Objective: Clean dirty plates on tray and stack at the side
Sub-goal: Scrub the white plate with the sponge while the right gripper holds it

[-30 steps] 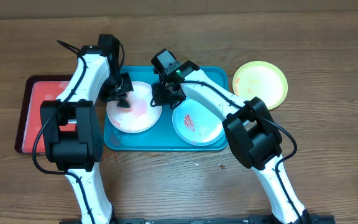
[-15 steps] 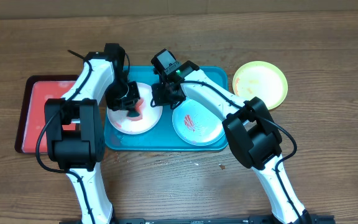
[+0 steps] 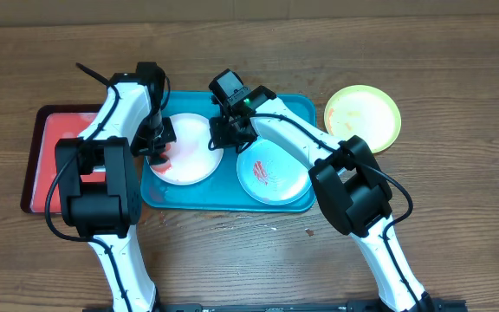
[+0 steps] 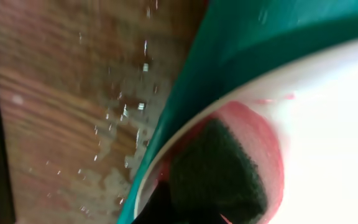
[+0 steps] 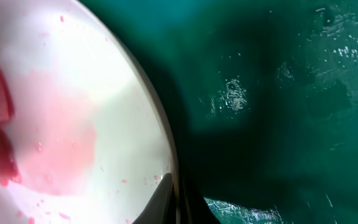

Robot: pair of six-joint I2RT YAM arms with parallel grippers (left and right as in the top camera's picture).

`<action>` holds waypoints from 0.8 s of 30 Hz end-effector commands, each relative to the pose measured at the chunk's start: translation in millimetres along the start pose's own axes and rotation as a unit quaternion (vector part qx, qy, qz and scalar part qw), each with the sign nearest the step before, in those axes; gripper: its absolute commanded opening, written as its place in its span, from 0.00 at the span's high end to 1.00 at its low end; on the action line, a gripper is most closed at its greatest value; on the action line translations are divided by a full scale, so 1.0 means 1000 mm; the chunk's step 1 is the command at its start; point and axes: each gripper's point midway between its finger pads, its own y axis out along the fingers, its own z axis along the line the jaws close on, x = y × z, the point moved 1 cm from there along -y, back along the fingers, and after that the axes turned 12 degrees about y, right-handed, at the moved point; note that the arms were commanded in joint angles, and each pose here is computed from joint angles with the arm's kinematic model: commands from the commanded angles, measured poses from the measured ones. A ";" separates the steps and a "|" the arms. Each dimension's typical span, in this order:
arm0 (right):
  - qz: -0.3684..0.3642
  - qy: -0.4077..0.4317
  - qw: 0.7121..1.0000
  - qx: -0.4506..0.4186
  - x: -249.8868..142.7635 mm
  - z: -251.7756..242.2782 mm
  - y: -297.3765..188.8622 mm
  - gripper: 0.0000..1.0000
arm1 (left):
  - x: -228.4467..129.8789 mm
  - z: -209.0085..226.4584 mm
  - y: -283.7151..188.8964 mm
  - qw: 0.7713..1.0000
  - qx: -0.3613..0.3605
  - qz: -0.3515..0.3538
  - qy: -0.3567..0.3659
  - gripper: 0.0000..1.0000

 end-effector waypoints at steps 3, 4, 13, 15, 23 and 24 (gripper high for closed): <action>0.010 0.012 0.998 -0.053 -0.004 -0.034 0.023 0.96 | 0.018 -0.064 -0.002 0.976 -0.214 -0.011 -0.042 0.96; 0.010 0.012 0.998 -0.053 -0.004 -0.034 0.023 0.96 | 0.020 -0.076 -0.007 0.968 -0.247 -0.013 -0.035 0.96; 0.011 0.012 0.998 -0.053 -0.004 -0.034 0.023 0.96 | 0.007 -0.125 -0.021 0.954 -0.294 -0.018 0.049 0.96; 0.011 0.012 0.998 -0.053 -0.004 -0.034 0.023 0.96 | -0.001 -0.132 -0.022 0.953 -0.290 -0.015 0.090 0.96; 0.013 0.013 0.998 -0.055 -0.005 -0.035 0.023 0.96 | -0.006 -0.092 -0.004 0.978 -0.188 0.000 0.085 0.96; 0.014 0.013 0.998 -0.055 -0.005 -0.035 0.023 0.96 | -0.006 -0.082 -0.001 0.983 -0.166 0.002 0.081 0.96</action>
